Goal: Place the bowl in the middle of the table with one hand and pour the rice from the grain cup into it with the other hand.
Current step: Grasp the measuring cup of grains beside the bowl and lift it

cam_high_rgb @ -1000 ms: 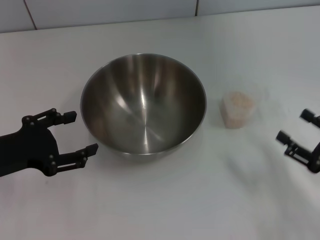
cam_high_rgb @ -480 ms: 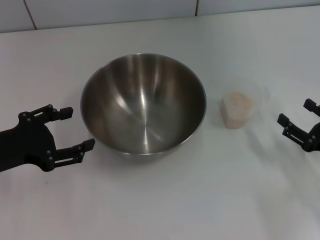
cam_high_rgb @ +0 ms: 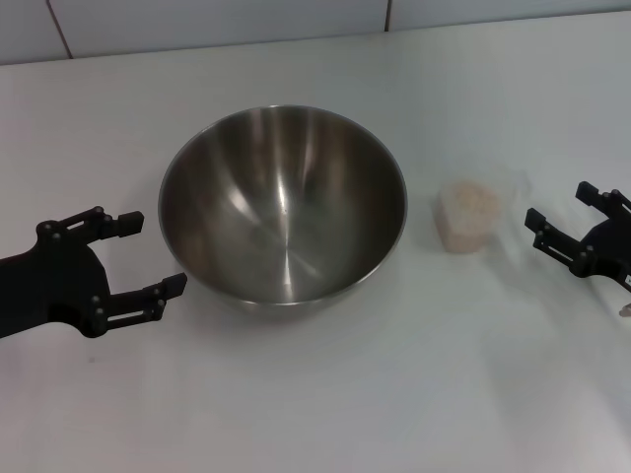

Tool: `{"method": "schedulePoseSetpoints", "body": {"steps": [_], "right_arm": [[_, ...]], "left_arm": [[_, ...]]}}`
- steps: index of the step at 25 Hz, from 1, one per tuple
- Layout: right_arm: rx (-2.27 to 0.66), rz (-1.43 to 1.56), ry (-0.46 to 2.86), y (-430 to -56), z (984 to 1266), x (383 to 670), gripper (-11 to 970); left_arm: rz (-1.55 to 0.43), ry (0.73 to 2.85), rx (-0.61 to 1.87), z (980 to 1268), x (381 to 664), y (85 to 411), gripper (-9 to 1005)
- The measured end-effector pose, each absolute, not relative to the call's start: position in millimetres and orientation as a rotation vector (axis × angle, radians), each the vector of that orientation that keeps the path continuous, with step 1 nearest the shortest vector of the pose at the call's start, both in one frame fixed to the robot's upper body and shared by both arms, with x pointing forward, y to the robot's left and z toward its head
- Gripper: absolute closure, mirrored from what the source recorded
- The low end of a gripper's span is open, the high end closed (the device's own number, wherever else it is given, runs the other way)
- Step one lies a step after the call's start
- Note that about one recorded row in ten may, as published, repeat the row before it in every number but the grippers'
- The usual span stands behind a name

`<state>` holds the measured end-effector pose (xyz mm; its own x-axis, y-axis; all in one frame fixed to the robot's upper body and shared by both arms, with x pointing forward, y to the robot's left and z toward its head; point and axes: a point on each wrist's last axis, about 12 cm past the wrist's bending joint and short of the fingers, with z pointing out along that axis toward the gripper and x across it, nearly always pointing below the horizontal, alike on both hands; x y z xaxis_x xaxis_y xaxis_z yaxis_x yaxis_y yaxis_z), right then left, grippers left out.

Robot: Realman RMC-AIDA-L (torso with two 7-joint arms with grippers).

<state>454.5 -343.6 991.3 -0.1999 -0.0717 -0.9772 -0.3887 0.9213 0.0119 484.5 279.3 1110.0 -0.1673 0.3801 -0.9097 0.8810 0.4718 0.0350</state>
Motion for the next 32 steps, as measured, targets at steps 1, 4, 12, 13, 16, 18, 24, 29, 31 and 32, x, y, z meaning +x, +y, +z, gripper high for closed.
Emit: {"method": "schedulePoseSetpoints", "body": {"steps": [1, 4, 12, 13, 16, 18, 24, 29, 31, 32], "right_arm": [[-0.347, 0.297, 1.76, -344, 991, 455, 141], [-0.35, 0.295, 1.765, -342, 991, 458, 141], [-0.353, 0.303, 1.767, -337, 992, 467, 141], [-0.354, 0.303, 1.768, -336, 992, 468, 141], [-0.36, 0.297, 1.774, -335, 992, 474, 142], [-0.361, 0.297, 1.775, -335, 992, 475, 142], [-0.365, 0.293, 1.781, -333, 993, 480, 142], [-0.363, 0.292, 1.775, -332, 994, 483, 142], [-0.365, 0.295, 1.769, -331, 995, 484, 142], [-0.365, 0.295, 1.769, -331, 995, 484, 142]], "left_arm": [[-0.65, 1.754, 1.078, 1110, 485, 279, 154], [-0.65, 1.753, 1.079, 1110, 485, 279, 154], [-0.655, 1.752, 1.082, 1110, 484, 279, 154], [-0.655, 1.752, 1.082, 1110, 484, 279, 154], [-0.656, 1.751, 1.081, 1110, 485, 278, 154], [-0.656, 1.751, 1.081, 1110, 485, 278, 154], [-0.657, 1.75, 1.082, 1110, 485, 278, 154], [-0.659, 1.75, 1.083, 1110, 485, 277, 154], [-0.659, 1.75, 1.083, 1110, 485, 278, 154], [-0.659, 1.75, 1.083, 1110, 485, 278, 154]]}}
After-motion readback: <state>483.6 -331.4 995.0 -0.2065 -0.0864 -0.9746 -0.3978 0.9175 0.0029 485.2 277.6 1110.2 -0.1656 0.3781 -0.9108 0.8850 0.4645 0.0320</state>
